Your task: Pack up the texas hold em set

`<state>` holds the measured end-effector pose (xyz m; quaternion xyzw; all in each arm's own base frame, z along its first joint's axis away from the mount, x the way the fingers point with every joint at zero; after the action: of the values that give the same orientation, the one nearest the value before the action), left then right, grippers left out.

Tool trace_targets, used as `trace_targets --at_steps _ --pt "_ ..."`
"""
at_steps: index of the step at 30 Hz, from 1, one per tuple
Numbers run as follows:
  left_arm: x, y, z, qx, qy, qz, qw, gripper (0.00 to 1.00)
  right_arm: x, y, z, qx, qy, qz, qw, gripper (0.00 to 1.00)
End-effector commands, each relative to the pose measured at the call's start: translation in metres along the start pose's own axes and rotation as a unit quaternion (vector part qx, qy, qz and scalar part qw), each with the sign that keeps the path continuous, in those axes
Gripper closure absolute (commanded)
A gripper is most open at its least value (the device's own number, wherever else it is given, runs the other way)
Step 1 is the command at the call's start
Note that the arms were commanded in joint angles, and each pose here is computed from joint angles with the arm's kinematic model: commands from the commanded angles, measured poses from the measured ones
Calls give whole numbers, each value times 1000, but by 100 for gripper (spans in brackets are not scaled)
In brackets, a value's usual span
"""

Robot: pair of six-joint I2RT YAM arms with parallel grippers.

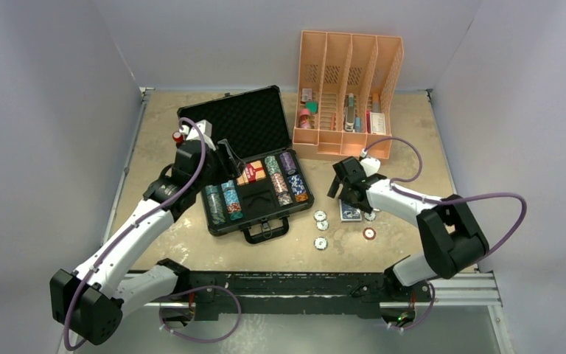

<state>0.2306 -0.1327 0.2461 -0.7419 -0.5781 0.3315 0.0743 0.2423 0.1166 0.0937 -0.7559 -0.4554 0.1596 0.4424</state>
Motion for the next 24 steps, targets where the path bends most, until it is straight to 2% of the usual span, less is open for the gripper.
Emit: trace_targets --at_steps 1,4,8,20,22,24 --pt "-1 0 -4 -8 7 9 1000 39 -8 3 6 21 20 27 999 1" --pt "0 0 -3 -8 8 8 1000 39 -8 3 8 28 19 23 999 1" --pt "0 1 -4 -8 9 4 1000 39 -6 -1 17 51 -1 9 999 8" --pt "3 4 -2 -4 10 -7 1000 39 -3 -11 53 80 -47 20 995 9" --pt "3 4 -2 -4 10 -8 1000 39 -5 -10 55 79 -40 25 996 15" --pt "4 5 -2 -4 10 -10 1000 39 -5 -10 53 73 -32 27 996 27"
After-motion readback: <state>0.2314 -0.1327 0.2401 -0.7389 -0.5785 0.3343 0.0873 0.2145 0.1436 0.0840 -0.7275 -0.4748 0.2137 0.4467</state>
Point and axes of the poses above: each gripper's point midway between its finger pads, its own y axis out along the fingers, its own x axis along the line the jaws close on, z = x × y, the point moved 8 cm from there along -y, back along the fingers, and after that the axes turned 9 degrees about y, right-handed, at the moved point
